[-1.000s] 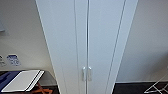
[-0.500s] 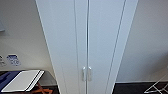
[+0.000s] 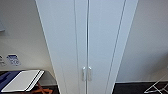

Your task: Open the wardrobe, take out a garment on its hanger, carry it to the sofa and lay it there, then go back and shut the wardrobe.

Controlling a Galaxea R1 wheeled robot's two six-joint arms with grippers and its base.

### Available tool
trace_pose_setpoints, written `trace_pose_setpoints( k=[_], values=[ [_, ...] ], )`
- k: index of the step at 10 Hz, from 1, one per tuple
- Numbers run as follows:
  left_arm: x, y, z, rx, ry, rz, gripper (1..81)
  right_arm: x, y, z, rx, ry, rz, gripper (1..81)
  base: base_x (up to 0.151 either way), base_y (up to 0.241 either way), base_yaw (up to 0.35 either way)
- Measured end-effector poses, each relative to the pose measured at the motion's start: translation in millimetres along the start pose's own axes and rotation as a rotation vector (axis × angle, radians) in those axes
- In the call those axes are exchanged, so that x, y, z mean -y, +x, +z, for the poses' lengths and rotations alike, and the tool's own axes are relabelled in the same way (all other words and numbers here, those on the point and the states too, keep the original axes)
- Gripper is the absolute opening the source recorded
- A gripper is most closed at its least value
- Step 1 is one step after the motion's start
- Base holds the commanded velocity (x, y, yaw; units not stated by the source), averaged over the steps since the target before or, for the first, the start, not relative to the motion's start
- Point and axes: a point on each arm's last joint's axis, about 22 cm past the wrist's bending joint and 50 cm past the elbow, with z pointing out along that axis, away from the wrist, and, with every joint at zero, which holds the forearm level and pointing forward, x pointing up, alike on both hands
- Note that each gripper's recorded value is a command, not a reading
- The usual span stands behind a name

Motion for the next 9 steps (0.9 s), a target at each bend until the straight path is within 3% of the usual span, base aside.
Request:
trace_pose_setpoints(
  k=[2, 5, 7, 9],
  values=[
    [5.5, 34.3, -31.3, -0.034, -0.011, 0.041, 81.1, 18.4, 41.7, -18.5, -0.050, 0.047, -0.035, 81.1, 0.000, 0.000, 0.000],
    [-18.0, 95.9, -63.3, -0.100, -0.071, 0.135, 81.1, 49.4, 101.3, -57.1, -0.123, 0.113, -0.103, 81.1, 0.000, 0.000, 0.000],
    [-15.7, 135.2, -83.7, -0.149, -0.065, 0.190, 81.1, 74.5, 151.0, -89.6, -0.183, 0.154, -0.170, 81.1, 0.000, 0.000, 0.000],
    [-31.4, 157.2, -96.0, -0.174, -0.093, 0.221, 81.1, 91.2, 186.8, -119.2, -0.232, 0.173, -0.223, 81.1, 0.000, 0.000, 0.000]
  ],
)
